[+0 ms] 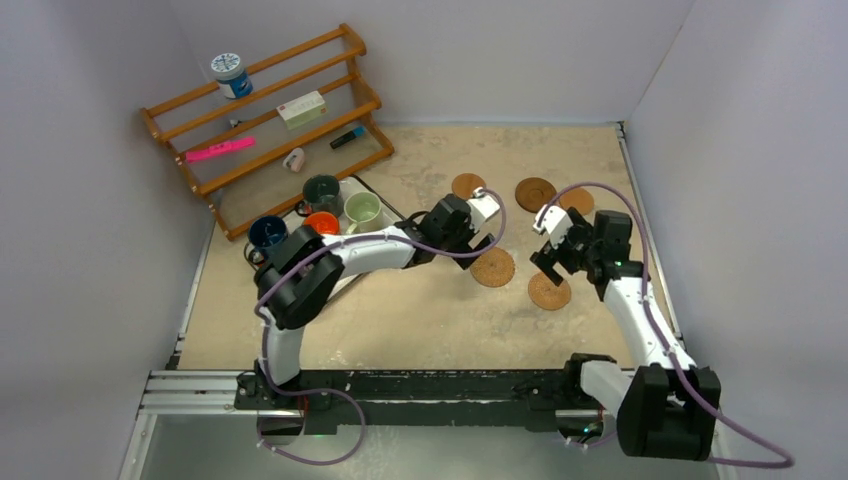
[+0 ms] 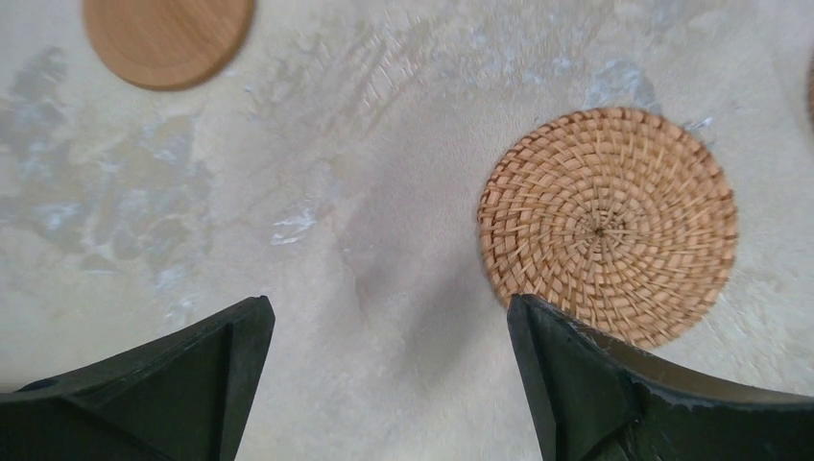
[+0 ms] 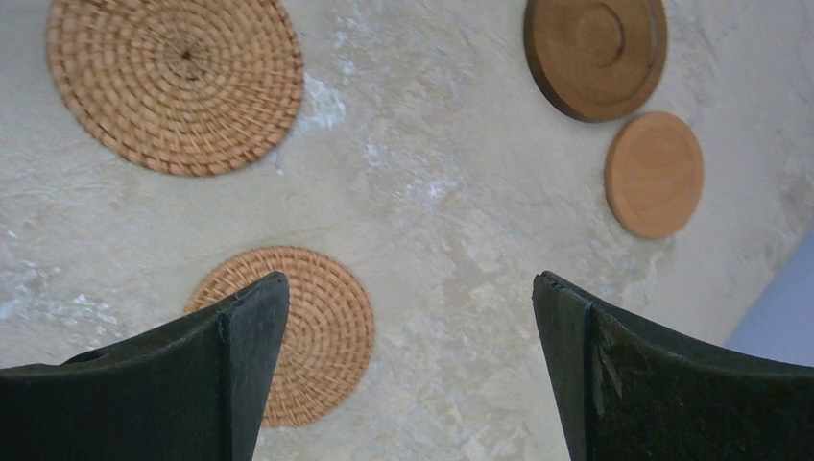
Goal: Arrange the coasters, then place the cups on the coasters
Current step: Move the coaster to the center of the board.
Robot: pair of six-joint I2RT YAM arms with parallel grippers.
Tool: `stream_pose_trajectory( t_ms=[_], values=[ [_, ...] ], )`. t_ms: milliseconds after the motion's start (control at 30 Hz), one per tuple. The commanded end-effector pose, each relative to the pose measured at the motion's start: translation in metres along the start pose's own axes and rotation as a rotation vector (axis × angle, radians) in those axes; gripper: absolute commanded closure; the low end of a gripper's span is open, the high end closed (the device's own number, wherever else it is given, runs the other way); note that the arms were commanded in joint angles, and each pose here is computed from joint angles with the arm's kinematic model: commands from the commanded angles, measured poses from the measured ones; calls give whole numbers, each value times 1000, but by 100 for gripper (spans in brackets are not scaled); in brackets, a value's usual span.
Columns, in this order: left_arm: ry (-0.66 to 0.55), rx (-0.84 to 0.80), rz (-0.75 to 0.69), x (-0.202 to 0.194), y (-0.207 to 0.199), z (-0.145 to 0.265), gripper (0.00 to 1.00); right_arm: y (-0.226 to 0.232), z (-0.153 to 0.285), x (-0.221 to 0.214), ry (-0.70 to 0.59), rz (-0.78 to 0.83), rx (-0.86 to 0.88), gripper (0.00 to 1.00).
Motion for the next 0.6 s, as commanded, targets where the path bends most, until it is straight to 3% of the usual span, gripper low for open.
stream_pose_trajectory(
  t_ms=[0, 333, 567],
  values=[
    [-192, -16, 8, 58, 10, 43, 0, -8, -14, 24, -35, -7, -14, 1],
    [-193, 35, -31, 46, 41, 65, 0, -8, -59, 67, -117, -223, 214, 1],
    [-215, 119, -31, 29, 80, 104, 0, 13, -95, 63, -31, -115, 164, 1]
  ],
)
Point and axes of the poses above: each gripper's point midway between its finger pads, its own z axis back along the fingers, its own y axis along the line the jaws close on, x = y × z, the point moved 4 cm from there along z, back along the fingers, and after that the axes turned 9 degrees about z, right-handed, at the moved point
